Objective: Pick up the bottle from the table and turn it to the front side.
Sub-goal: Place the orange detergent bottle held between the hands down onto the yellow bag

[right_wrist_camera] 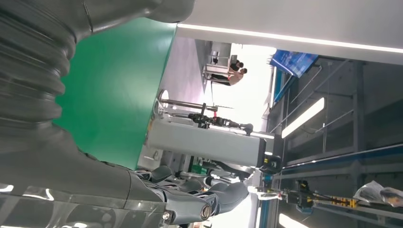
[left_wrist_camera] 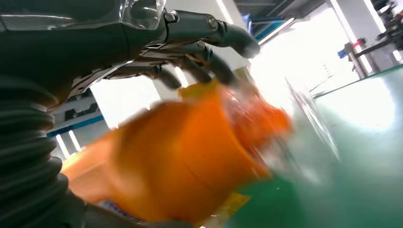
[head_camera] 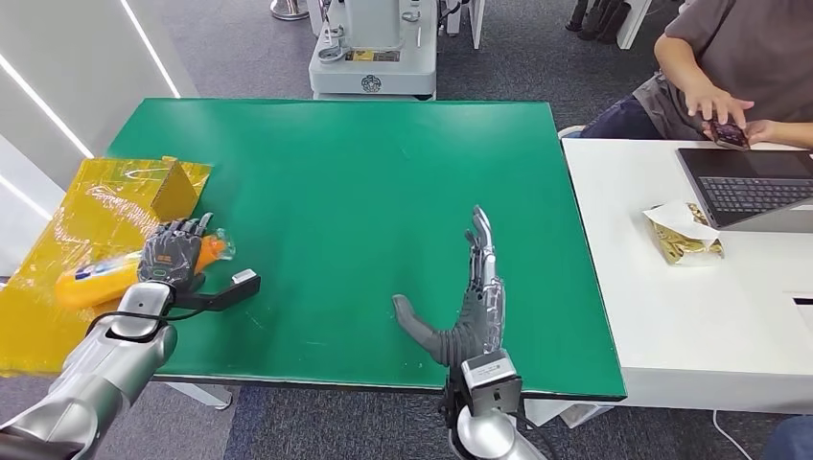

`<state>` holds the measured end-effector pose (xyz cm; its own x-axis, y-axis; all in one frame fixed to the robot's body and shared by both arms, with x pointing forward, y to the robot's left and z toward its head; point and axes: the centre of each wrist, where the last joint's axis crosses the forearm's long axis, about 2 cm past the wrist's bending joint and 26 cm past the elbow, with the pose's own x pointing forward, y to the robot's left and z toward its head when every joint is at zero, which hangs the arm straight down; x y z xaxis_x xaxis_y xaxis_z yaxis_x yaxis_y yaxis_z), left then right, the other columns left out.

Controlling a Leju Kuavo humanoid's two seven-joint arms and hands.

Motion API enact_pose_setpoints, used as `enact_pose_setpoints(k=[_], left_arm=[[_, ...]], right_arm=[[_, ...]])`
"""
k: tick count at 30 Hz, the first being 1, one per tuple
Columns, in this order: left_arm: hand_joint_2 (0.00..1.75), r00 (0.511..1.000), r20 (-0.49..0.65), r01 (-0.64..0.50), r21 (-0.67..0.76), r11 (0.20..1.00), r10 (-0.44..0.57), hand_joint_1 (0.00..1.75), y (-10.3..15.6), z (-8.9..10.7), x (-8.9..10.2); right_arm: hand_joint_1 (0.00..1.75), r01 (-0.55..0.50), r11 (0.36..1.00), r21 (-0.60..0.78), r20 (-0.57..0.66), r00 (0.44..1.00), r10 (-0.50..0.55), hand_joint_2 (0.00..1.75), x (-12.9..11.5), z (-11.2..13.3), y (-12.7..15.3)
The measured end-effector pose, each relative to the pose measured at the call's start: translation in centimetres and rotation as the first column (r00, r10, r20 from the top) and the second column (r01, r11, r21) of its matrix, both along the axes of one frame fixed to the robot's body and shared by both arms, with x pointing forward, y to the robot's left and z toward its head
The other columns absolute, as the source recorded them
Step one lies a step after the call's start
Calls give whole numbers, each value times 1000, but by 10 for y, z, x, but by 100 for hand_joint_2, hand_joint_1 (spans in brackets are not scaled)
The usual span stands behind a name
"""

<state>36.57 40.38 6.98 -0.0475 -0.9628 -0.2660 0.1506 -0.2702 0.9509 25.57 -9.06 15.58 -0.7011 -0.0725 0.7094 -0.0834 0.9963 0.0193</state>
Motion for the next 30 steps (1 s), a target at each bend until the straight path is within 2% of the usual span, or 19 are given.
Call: enact_pose_setpoints(k=[8, 20, 23, 27, 30], left_arm=[[175, 998, -30, -48, 8, 999, 48, 0, 1, -7, -7], [175, 997, -33, -64, 4, 998, 64, 0, 2, -15, -14], [175, 996, 26, -88, -10, 996, 88, 0, 5, -15, -17], [175, 972, 175, -157, -22, 987, 158, 0, 8, -15, -21], [175, 958, 262, -107, -49, 993, 116, 0, 1, -12, -23]], right_arm=[[0, -24, 1000, 0, -7, 1000, 24, 175, 6, 2, 4], [0, -28, 1000, -8, -7, 1000, 28, 175, 7, 1, 5], [0, -28, 1000, -8, -6, 1000, 28, 175, 7, 1, 5], [0, -27, 1000, -13, -2, 1000, 27, 175, 6, 1, 5], [0, -26, 999, -22, 5, 1000, 26, 175, 6, 0, 5]])
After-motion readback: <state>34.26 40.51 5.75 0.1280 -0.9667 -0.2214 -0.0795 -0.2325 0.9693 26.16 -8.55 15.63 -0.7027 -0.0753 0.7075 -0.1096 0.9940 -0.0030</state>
